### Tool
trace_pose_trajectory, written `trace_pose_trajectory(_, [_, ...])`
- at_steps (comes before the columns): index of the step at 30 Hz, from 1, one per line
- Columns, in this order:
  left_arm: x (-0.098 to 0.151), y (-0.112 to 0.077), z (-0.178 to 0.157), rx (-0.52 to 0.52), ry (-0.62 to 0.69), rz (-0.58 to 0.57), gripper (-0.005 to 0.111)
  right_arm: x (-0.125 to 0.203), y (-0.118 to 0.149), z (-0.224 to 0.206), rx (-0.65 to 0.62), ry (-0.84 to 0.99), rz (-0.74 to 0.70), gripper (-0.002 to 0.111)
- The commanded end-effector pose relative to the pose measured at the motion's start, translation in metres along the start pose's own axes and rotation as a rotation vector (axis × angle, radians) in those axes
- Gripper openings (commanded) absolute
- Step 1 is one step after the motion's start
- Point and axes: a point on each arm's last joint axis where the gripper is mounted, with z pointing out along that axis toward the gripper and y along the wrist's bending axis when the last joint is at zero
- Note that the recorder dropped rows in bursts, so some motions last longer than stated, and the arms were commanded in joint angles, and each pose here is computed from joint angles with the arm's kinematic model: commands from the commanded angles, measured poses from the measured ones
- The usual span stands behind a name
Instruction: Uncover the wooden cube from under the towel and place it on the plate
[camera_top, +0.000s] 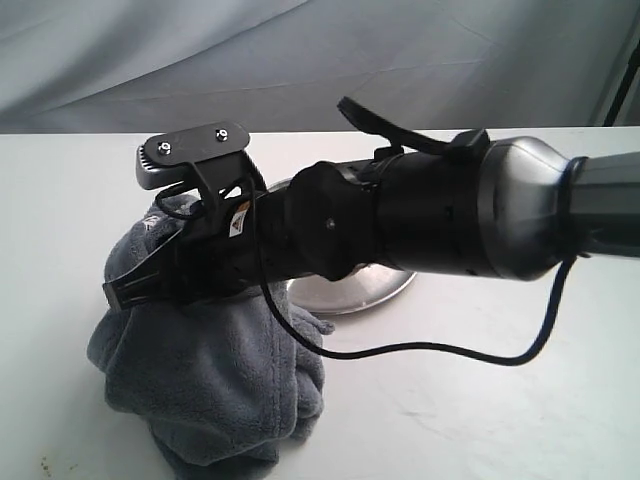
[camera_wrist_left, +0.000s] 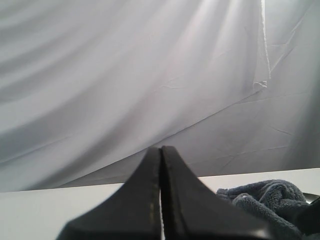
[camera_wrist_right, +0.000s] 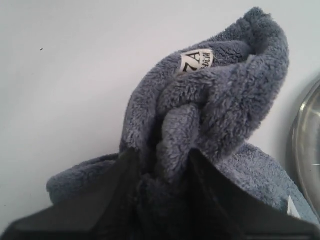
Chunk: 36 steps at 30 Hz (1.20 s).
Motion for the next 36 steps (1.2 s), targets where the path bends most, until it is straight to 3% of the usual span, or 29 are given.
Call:
trace_pose_trajectory(1, [0.0,0.0,0.0,0.001,-0.009,-0.005,0.0,-0.004,-0.024,-0.002,0.041,0.025,0.101,0.052])
trace_pose_trajectory(7, [0.0,0.0,0.0,0.001,-0.009,-0.005,0.0,-0.008,-0.048,-0.013,0.074,0.064,0.16,0.08])
trace_pose_trajectory(17, [0.0,0.0,0.0,0.001,-0.009,-0.005,0.0,-0.041,-0.031,-0.078,0.053,-0.082,0.006,0.082])
trace_pose_trajectory(21, [0.0,0.0,0.0,0.001,-0.009,-0.005,0.0,-0.041,-0.025,-0.102,0.04,-0.035,-0.061,0.082])
trace_pose_trajectory(22, [0.0,0.0,0.0,0.001,-0.009,-0.005,0.0,-0.032,-0.024,-0.106,0.046,0.071,-0.156,0.08])
trace_pose_trajectory(25, [0.0,0.0,0.0,0.001,-0.009,-0.005,0.0,-0.012,-0.035,-0.095,0.099,0.275,-0.265,0.079])
trace_pose_trajectory(29, [0.0,0.0,0.0,0.001,-0.009,-0.005,0.0,-0.008,-0.041,-0.065,0.108,0.249,-0.174,0.083])
trace_pose_trajectory(36, [0.0,0.0,0.0,0.001,-0.009,-0.005,0.0,0.019,-0.059,-0.01,0.14,0.34,-0.203,0.085])
